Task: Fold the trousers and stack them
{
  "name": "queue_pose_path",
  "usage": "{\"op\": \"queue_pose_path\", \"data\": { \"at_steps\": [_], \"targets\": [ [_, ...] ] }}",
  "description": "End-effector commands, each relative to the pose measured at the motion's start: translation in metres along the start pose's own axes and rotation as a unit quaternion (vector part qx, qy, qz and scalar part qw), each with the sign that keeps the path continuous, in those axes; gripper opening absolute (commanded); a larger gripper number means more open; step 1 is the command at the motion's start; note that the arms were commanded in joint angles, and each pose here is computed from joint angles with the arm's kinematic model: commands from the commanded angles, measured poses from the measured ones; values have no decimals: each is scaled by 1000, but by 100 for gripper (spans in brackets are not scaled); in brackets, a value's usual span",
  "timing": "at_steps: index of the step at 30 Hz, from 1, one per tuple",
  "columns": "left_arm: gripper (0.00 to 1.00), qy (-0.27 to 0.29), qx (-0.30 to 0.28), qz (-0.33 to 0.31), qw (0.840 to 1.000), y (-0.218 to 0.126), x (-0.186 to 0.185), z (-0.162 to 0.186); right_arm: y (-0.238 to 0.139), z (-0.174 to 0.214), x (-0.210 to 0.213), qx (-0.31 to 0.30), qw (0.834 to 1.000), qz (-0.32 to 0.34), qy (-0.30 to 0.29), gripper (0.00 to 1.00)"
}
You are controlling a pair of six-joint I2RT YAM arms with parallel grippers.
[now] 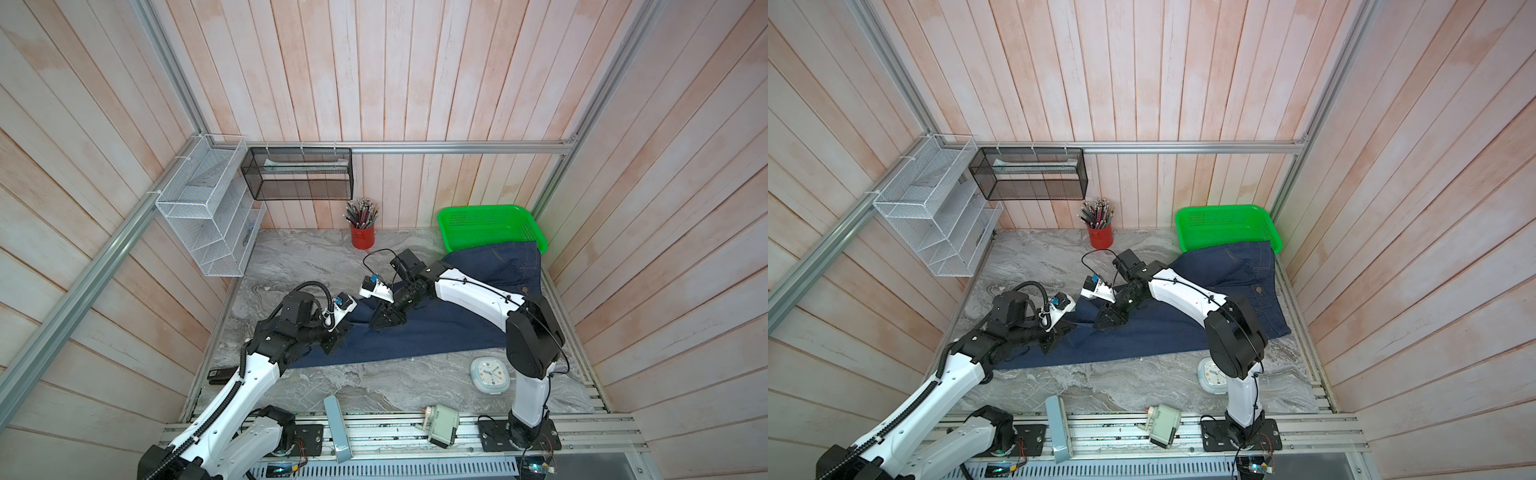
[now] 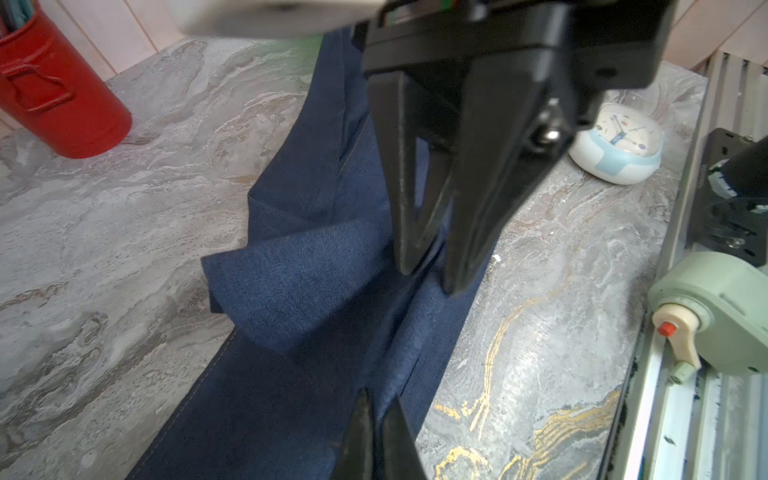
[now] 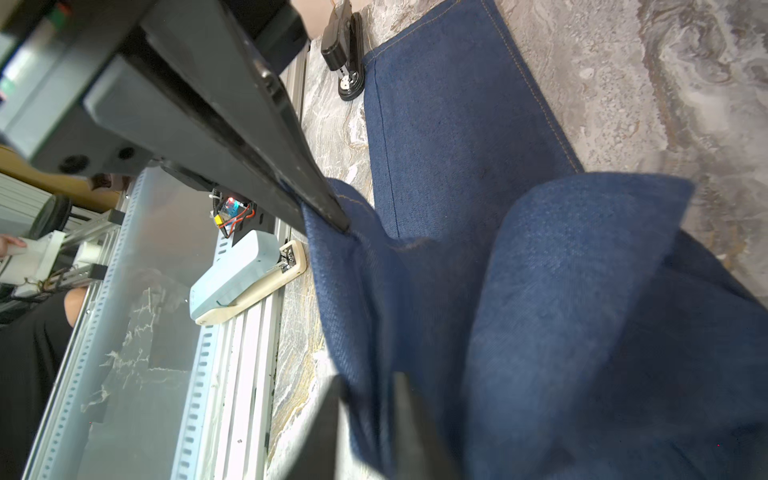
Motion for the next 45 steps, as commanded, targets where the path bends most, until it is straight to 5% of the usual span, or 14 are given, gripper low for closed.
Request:
{"op": "queue_pose_path", "data": {
  "at_steps": [1,7,13,22,26,33,45],
  "targets": [
    [0,-1,-23,-78,997,-22,17,-22,-30,-15,-4,-51,998,39,5,72],
    [0,-73,-62,-114,989,-61,21,-62,-100,-24,-33,-170,967,187,34,76],
    [0,-207,-37,-80,974,-83,6,-78,-173,-1,-58,-280,893,340,90,72],
    [0,-298,-57,22,953,-105,-31,-127,-206,55,-94,-286,823,429,238,66],
    [0,-374,-19,-68,925,-92,46,-117,-214,95,-124,-249,782,460,338,61],
    [0,-464,21,-181,867,-61,175,-68,-203,139,-171,-165,756,480,413,57],
    [0,-511,54,-190,836,-19,271,-35,-196,174,-235,-116,736,484,459,54]
  ]
}}
Point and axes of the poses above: each gripper's point midway between its finger pads, its own y axis out along the fingers, its own x axis along the line the jaws close on, z = x × y, the point moved 3 cm from there along -y, back along the fingers, and after that the axes turned 2 degrees about -y, right-handed, at the moved point
